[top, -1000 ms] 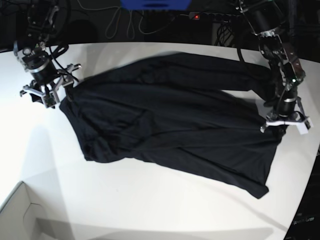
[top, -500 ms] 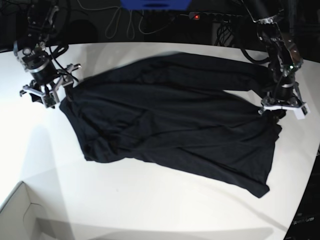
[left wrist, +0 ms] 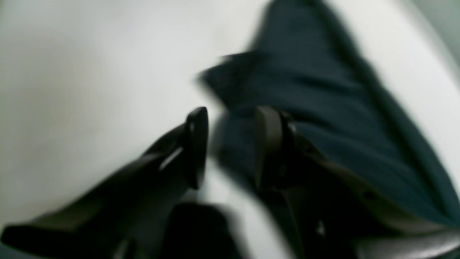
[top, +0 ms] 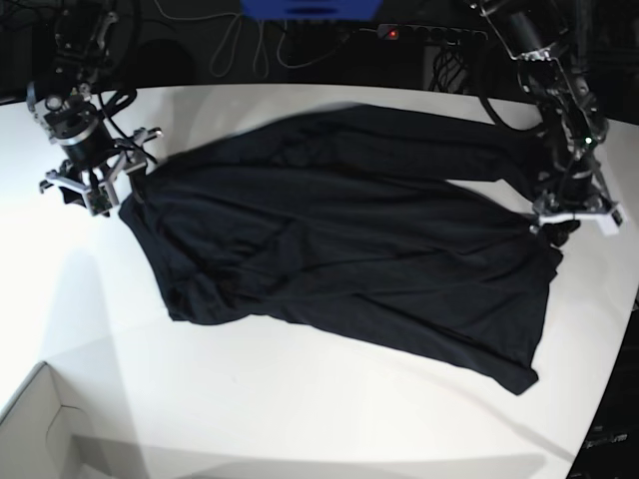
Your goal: Layout the t-shirt on the table in an organized manner, then fold the t-shirt properly
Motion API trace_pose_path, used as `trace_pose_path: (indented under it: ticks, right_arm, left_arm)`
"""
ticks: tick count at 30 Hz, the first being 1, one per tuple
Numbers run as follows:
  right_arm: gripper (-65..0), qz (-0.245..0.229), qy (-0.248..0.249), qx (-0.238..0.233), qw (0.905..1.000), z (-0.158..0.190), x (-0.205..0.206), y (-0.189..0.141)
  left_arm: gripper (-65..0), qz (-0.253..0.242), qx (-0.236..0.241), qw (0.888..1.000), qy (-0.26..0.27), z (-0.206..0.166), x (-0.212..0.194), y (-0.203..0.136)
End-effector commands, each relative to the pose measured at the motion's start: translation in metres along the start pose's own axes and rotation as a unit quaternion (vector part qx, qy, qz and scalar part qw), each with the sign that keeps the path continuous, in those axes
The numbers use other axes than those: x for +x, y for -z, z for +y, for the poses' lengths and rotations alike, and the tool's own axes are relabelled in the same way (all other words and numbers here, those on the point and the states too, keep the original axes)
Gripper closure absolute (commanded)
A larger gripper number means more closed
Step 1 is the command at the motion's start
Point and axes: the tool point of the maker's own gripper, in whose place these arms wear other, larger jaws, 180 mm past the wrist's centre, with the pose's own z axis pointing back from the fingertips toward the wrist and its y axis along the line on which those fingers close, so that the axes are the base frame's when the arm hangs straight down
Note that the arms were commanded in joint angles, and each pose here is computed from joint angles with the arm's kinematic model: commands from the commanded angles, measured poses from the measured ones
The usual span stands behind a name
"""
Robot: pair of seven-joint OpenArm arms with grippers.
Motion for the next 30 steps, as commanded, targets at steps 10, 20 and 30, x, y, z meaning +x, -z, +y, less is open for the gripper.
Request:
trace_pose_path:
  ticks: [10,20,30]
  right_arm:
    - [-35.2,-0.026,0.002,-0.005,0.9996,-0.004,0.014,-0.002]
    - [-35.2,-0.025,0.003,-0.005,0.9997,-0.003,0.013,-0.002]
    - [-35.2,-0.025,0.003,-0.005,0.9997,-0.003,0.013,-0.002]
  left_arm:
    - [-21.3,-0.011,0.002,1.000,-0.006,0.007,0.009,0.006]
    - [-21.3,-0.007,-0.006,1.000,-0.011,-0.003,0.008,0.015]
    - [-21.3,0.009,-0.007,1.000,-0.012,-0.004,-0.002,0.020]
